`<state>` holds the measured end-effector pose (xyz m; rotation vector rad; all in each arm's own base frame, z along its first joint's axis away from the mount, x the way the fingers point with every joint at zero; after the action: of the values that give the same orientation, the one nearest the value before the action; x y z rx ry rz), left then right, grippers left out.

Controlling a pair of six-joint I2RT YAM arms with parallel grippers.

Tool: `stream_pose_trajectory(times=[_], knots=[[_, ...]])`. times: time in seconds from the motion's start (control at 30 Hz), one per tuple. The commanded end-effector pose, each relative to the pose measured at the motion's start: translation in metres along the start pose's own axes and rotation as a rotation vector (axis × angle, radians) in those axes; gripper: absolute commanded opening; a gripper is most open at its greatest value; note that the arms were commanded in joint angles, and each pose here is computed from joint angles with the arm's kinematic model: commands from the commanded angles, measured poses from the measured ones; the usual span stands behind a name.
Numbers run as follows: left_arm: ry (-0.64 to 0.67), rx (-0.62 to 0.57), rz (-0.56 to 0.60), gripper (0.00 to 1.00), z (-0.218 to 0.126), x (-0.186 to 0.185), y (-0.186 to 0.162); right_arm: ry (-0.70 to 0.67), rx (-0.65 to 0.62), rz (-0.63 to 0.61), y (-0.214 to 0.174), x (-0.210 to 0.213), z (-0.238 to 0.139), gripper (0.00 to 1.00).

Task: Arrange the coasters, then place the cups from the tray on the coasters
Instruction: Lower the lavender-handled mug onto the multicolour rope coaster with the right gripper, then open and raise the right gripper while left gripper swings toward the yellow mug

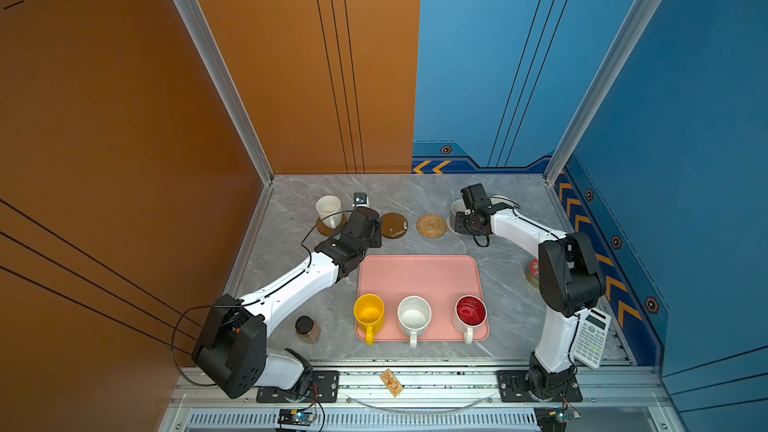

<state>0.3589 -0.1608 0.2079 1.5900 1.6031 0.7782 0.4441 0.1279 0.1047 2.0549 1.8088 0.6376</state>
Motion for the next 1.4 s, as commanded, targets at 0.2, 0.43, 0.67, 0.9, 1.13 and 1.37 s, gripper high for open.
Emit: stream_pose_trajectory(times=[0.2,0.43,0.67,0.9,1.13,1.37], knots=[[0.000,-0.007,-0.010,0.51,-0.004,0.003,0.002,0.005,-0.086,0.007,0.019,-0.001,-0.021,0.53],[-0.004,-0.009,-0.012,0.51,-0.005,0.003,0.003,0.029,-0.141,0.003,0.025,0.005,-0.049,0.61],[-0.011,-0.011,-0.012,0.51,-0.006,0.001,0.003,0.066,-0.240,0.002,0.035,0.016,-0.094,0.66],[-0.010,0.042,0.020,0.52,-0.013,-0.002,0.000,0.149,-0.389,0.059,0.042,0.042,-0.138,0.69],[-0.002,0.150,0.124,0.52,-0.045,-0.014,-0.009,0.253,-0.504,0.138,0.036,0.071,-0.164,0.72],[0.005,0.214,0.197,0.52,-0.097,-0.017,-0.021,0.264,-0.482,0.137,0.017,0.077,-0.155,0.72]])
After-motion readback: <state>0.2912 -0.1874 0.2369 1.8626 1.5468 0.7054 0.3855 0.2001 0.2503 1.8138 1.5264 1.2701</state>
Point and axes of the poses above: each gripper's point midway between its finger pads, its own z axis out along the fingers, its own x axis along the line the jaws close on, y = z × x, the point moved 3 cm from there along -z, back along the fingers, and after that the axes turned 1 degree about z, right-handed, at the moved point
